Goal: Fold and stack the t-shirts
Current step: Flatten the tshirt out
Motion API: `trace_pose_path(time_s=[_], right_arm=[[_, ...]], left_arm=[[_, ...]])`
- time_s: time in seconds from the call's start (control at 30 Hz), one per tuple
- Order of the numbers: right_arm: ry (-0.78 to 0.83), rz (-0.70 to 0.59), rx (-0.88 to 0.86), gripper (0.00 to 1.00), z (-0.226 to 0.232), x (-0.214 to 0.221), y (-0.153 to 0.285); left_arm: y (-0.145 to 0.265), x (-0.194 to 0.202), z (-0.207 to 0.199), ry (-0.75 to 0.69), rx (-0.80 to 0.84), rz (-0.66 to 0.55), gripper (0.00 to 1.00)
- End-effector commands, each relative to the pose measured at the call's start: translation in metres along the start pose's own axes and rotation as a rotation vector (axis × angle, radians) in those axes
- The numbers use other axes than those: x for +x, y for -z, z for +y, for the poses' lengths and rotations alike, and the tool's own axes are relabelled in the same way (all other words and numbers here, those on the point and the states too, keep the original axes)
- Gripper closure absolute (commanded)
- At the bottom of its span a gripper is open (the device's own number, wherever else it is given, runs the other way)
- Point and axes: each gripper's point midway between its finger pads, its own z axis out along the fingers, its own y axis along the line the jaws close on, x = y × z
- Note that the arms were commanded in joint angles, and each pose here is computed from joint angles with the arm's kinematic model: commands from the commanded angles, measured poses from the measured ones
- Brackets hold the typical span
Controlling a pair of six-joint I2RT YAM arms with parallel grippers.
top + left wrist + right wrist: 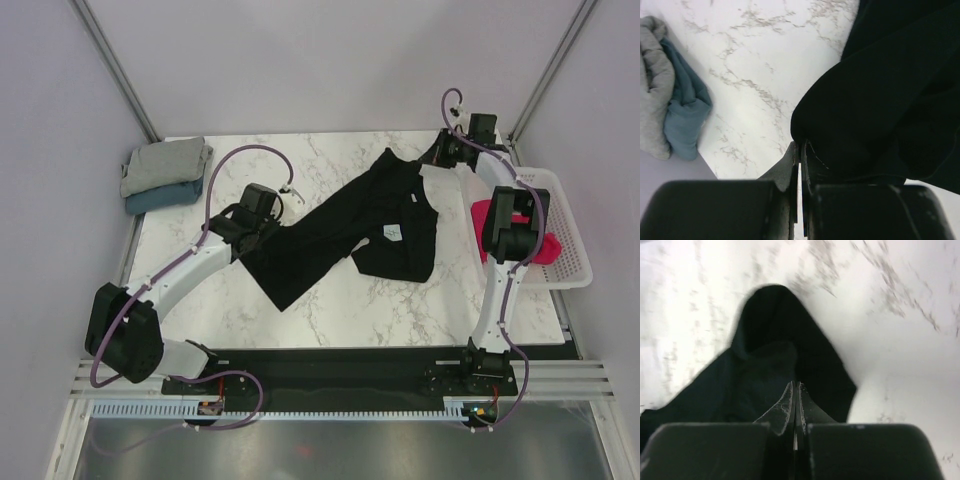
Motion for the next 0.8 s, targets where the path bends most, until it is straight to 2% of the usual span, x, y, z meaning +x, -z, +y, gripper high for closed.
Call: trace_pose_path(time_s=[0.0,0.13,0.23,0.37,0.5,0.77], right_arm=[[0.171,-0.236,-0.134,1.0,0.099,-0.101,0.085],[0.252,-0.367,-0.199,1.0,0.157,-0.145,0.156],[0.312,-0.437,-0.227,1.0,0.186,-0.158,0.201],[0.412,-0.517,-0.169,1.0,0.201,-0.156,0.243],[0.536,-0.618,-0.128,1.0,0.235,-0.154,0.304],[0.643,-0.751,-0.082,1.0,0.287,-0.123,0.4]], left_arm=[[0.019,-0.028,0.046,0.022,-0.179,-0.122,0.98],[0.034,-0.042,0.069,0.004,-0.263,-0.177,0.98],[0.058,-0.056,0.094,0.054,-0.353,-0.243,0.98],[0.092,-0.073,0.118,0.128,-0.417,-0.335,0.98],[0.128,-0.085,0.135,0.122,-0.46,-0.412,0.98],[0.245,-0.111,0.181,0.15,-0.59,-0.65,0.98]])
